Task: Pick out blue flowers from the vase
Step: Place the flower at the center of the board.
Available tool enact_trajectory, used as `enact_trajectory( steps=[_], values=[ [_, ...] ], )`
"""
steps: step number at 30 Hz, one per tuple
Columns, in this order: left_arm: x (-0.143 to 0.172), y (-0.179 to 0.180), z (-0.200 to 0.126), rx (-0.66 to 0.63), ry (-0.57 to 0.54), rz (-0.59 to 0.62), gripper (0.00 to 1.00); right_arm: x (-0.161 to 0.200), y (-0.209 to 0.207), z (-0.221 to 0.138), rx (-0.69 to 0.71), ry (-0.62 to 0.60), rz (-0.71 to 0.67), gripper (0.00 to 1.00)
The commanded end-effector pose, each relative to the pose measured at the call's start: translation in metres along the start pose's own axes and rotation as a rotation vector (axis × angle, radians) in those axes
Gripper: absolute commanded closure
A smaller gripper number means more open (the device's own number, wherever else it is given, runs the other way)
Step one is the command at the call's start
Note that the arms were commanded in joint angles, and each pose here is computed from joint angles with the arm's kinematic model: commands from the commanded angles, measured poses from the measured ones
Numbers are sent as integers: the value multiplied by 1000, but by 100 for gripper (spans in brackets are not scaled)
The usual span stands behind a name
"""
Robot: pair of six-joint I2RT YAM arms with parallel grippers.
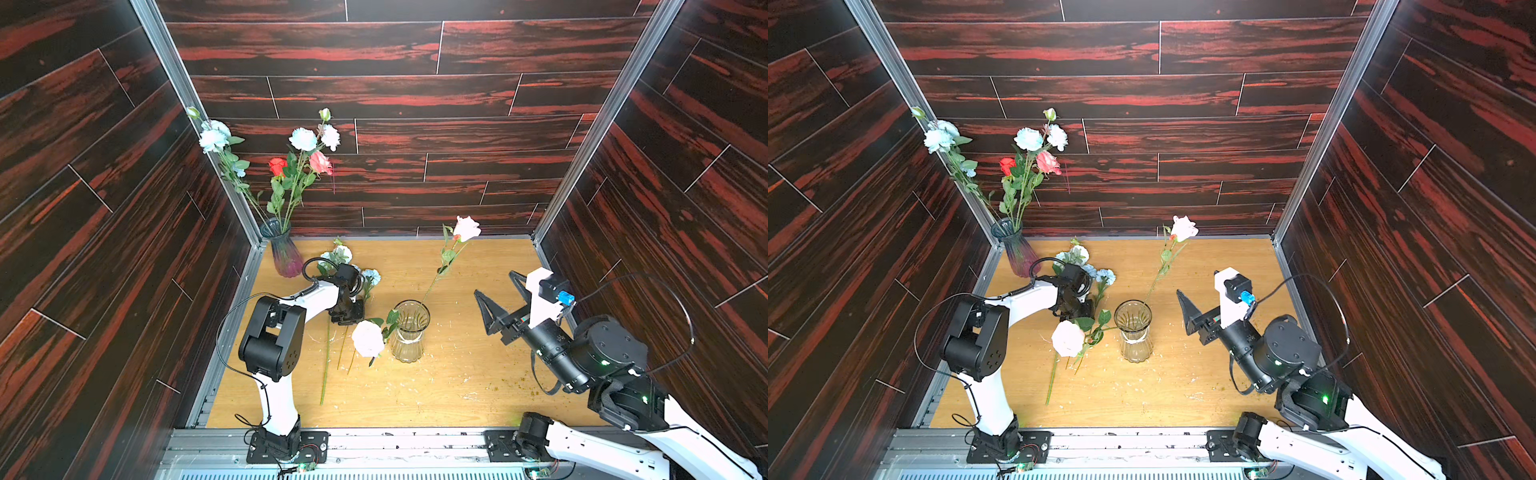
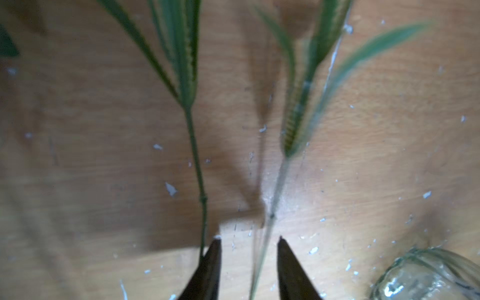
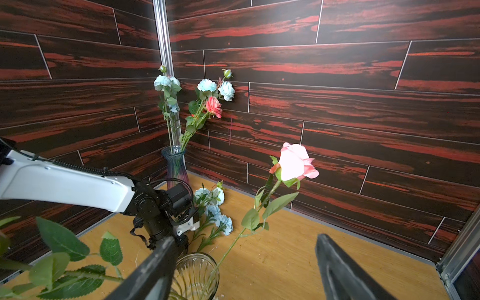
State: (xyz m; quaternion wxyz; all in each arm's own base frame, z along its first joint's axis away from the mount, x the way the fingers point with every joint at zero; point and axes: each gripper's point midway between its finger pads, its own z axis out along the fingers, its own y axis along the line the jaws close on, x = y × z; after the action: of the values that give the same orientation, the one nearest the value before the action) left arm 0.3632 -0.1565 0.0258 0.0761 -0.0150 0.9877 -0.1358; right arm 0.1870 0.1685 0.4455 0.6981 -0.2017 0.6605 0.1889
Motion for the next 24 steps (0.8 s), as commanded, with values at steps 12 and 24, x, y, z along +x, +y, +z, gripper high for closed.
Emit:
enact_trajectory(
  steps=[12, 24],
  values=[
    [-53, -44, -167, 178, -823, -64, 56, 55, 53, 44, -149, 319, -96, 17],
    [-11, -19, -184, 196, -1082, 32, 45, 141, 85, 44, -270, 680, -175, 24]
  ],
)
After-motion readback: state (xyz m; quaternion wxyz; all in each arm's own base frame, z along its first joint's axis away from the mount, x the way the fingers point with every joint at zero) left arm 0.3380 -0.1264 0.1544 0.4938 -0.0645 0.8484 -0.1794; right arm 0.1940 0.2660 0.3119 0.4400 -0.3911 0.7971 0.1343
